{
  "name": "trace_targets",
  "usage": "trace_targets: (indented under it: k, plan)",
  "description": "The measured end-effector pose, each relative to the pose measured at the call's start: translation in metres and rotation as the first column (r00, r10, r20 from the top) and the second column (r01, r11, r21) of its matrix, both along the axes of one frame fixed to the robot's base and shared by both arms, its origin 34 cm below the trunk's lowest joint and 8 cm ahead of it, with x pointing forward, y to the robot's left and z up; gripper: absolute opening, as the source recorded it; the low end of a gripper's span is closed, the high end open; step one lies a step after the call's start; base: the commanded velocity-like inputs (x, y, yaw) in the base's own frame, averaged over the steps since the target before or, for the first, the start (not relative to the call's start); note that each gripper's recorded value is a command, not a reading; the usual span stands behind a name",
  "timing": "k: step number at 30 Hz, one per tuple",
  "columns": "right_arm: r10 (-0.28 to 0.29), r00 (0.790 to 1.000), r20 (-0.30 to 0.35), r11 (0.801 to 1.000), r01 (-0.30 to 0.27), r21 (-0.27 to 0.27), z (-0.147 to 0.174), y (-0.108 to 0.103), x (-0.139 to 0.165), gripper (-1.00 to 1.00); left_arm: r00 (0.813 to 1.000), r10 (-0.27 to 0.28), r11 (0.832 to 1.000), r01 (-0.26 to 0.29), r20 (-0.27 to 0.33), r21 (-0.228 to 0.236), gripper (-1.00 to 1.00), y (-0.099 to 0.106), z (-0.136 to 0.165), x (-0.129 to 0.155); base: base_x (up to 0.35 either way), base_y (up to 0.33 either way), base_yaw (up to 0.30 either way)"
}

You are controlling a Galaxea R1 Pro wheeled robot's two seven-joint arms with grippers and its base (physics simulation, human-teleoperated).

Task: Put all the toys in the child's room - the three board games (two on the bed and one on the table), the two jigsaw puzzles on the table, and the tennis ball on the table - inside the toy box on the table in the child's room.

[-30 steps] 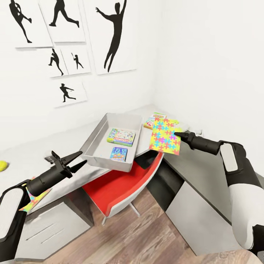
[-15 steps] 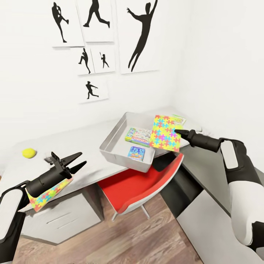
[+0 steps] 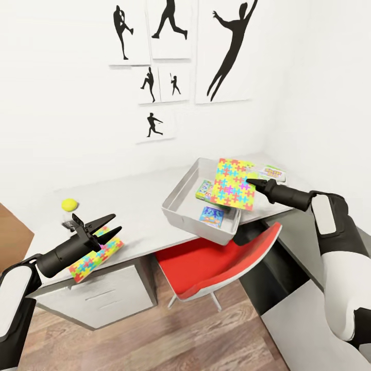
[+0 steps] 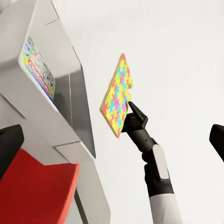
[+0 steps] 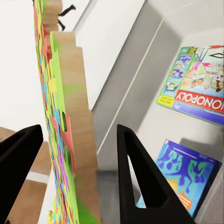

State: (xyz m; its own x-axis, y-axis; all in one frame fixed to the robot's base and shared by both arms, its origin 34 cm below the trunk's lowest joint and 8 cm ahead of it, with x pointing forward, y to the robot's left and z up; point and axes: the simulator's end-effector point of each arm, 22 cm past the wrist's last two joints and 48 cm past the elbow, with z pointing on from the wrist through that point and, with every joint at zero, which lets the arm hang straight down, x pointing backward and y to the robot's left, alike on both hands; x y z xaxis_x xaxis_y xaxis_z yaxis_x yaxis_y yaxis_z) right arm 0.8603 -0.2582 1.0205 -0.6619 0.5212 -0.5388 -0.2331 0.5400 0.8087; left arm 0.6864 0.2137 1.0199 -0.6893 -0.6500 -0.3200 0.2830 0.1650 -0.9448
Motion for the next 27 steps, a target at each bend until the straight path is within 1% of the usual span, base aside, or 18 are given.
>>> trace_targets:
  k: [5, 7, 9, 10, 11, 13, 14, 16, 18, 19, 22, 27]
  plan:
    - [-0.007, 1.000, -0.005, 1.000, 0.007, -0.005, -0.002, -0.002, 0.001, -1.00, 1.000, 0.000, 1.000, 0.000, 0.001, 0.000, 1.00, 0.000, 0.000, 0.000, 0.114, 0.080, 0.056]
    - [-0.023, 1.000, -0.021, 0.999, 0.023, -0.025, -0.007, -0.005, 0.002, -1.00, 1.000, 0.000, 1.000, 0.000, 0.001, -0.001, 1.00, -0.001, 0.000, 0.000, 0.181, 0.138, 0.029]
    - [-0.053, 0.997, -0.049, 0.997, 0.050, -0.056, -0.017, -0.012, 0.004, -1.00, 1.000, -0.001, 1.000, 0.001, 0.001, -0.002, 1.00, -0.001, 0.001, 0.000, 0.201, 0.155, 0.020]
    - [-0.052, 0.997, -0.049, 0.997, 0.049, -0.051, -0.016, -0.012, 0.004, -1.00, 1.000, -0.001, 1.000, 0.001, 0.001, -0.002, 1.00, -0.001, 0.001, 0.000, 0.211, 0.164, 0.016]
    - [-0.073, 0.995, -0.065, 0.995, 0.069, -0.074, -0.023, -0.017, 0.005, -1.00, 1.000, -0.001, 1.000, 0.001, 0.001, -0.002, 1.00, -0.001, 0.001, 0.000, 0.219, 0.171, 0.013]
    - [-0.119, 0.988, -0.095, 0.989, 0.109, -0.102, -0.032, -0.029, 0.007, -1.00, 1.000, -0.002, 1.000, 0.002, 0.001, -0.002, 1.00, -0.002, 0.001, 0.000, 0.226, 0.176, 0.010]
    - [-0.118, 0.989, -0.095, 0.989, 0.108, -0.097, -0.031, -0.028, 0.007, -1.00, 1.000, -0.002, 1.000, 0.002, 0.001, -0.002, 1.00, -0.002, 0.001, 0.000, 0.231, 0.181, 0.008]
    - [-0.159, 0.980, -0.117, 0.982, 0.145, -0.117, -0.039, -0.039, 0.009, -1.00, 1.000, -0.002, 1.000, 0.002, 0.001, -0.003, 1.00, -0.002, 0.001, 0.000, 0.228, 0.179, 0.006]
    - [-0.185, 0.974, -0.132, 0.978, 0.169, -0.122, -0.043, -0.044, 0.010, -1.00, 1.000, -0.003, 1.000, 0.003, 0.001, -0.003, 1.00, -0.003, 0.001, 0.000, 0.194, 0.153, 0.004]
    - [-0.184, 0.974, -0.132, 0.978, 0.169, -0.120, -0.043, -0.044, 0.010, -1.00, 1.000, -0.003, 1.000, 0.003, 0.001, -0.003, 1.00, -0.003, 0.001, 0.000, 0.155, 0.122, 0.003]
    - [-0.208, 0.967, -0.146, 0.974, 0.190, -0.126, -0.047, -0.049, 0.011, -1.00, 1.000, -0.003, 1.000, 0.003, 0.002, -0.004, 1.00, -0.003, 0.001, 0.000, 0.107, 0.085, 0.002]
    - [-0.220, 0.963, -0.154, 0.971, 0.201, -0.129, -0.049, -0.052, 0.011, -1.00, 1.000, -0.003, 1.000, 0.003, 0.002, -0.005, 1.00, -0.003, 0.001, 0.000, 0.057, 0.045, 0.001]
